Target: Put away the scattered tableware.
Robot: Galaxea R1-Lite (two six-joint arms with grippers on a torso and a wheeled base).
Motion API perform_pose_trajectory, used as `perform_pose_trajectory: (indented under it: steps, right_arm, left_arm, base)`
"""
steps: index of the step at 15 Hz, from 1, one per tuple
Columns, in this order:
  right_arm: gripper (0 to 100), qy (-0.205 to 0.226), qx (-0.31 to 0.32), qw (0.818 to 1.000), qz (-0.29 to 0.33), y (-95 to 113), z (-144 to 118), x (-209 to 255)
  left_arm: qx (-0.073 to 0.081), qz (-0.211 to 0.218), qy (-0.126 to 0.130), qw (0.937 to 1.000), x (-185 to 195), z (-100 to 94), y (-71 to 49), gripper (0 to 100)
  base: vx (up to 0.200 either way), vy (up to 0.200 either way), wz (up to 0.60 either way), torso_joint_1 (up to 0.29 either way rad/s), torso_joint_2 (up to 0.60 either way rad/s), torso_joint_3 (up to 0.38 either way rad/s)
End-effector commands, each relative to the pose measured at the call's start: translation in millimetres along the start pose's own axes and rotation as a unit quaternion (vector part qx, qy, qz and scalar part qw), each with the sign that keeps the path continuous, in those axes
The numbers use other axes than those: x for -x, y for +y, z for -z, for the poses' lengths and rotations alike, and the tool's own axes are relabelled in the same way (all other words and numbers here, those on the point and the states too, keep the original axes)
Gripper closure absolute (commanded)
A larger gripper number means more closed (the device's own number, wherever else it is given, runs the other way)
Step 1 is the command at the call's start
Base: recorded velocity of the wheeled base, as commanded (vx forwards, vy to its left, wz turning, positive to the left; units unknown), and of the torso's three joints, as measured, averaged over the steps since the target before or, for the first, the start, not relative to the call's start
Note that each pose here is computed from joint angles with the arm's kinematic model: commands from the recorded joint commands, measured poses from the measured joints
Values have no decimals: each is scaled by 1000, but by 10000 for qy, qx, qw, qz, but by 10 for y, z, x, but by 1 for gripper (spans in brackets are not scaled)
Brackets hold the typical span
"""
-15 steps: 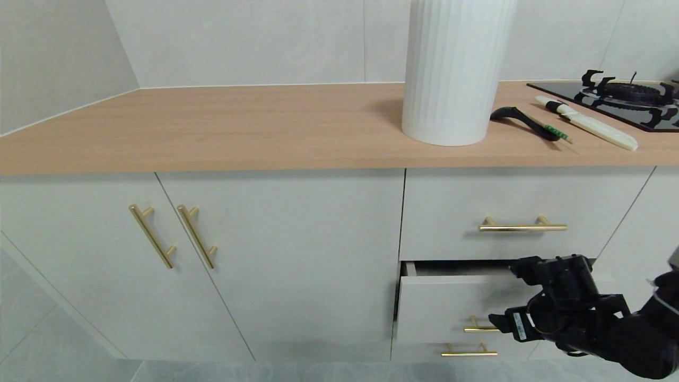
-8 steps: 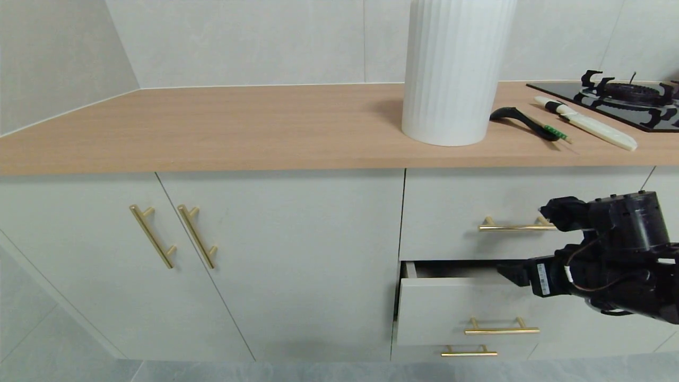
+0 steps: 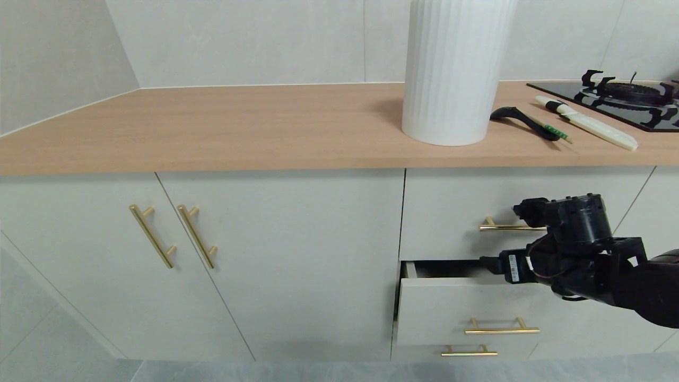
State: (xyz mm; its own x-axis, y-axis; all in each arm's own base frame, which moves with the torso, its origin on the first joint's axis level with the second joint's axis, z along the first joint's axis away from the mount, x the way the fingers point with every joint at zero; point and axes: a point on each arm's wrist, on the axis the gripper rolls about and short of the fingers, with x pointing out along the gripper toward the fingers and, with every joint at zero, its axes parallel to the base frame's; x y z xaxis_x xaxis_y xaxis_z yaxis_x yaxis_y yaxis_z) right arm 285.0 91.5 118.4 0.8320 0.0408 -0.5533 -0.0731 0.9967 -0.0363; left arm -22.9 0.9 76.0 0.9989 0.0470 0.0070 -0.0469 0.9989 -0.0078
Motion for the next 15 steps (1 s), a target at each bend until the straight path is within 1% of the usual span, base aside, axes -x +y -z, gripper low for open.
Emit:
perform_pose_trajectory:
  steps: [1, 4, 8, 12, 15]
  right_arm:
    - [0, 198, 10, 9998, 31, 20, 85, -125]
    - [0, 395, 43, 9992, 78, 36, 173, -239]
    - [0, 255, 15, 9995, 189, 46, 208, -360]
    - [0, 278, 28, 9994, 192, 41, 206, -340]
    - [0, 471, 79, 9986, 212, 18, 205, -263]
  left_arm:
    - [1, -3, 4, 10000, -1, -1, 0, 0]
    - [1, -3, 4, 10000, -1, -1, 0, 0]
    - [1, -3, 4, 10000, -1, -1, 0, 0]
    - [1, -3, 4, 10000, -1, -1, 0, 0]
    - [1, -3, 4, 10000, -1, -1, 0, 0]
  base:
    - [0, 0, 0, 0, 0, 0]
    - [0, 0, 0, 0, 0, 0]
    - [0, 0, 0, 0, 0, 0]
    - [0, 0, 0, 0, 0, 0]
    - [0, 0, 0, 0, 0, 0]
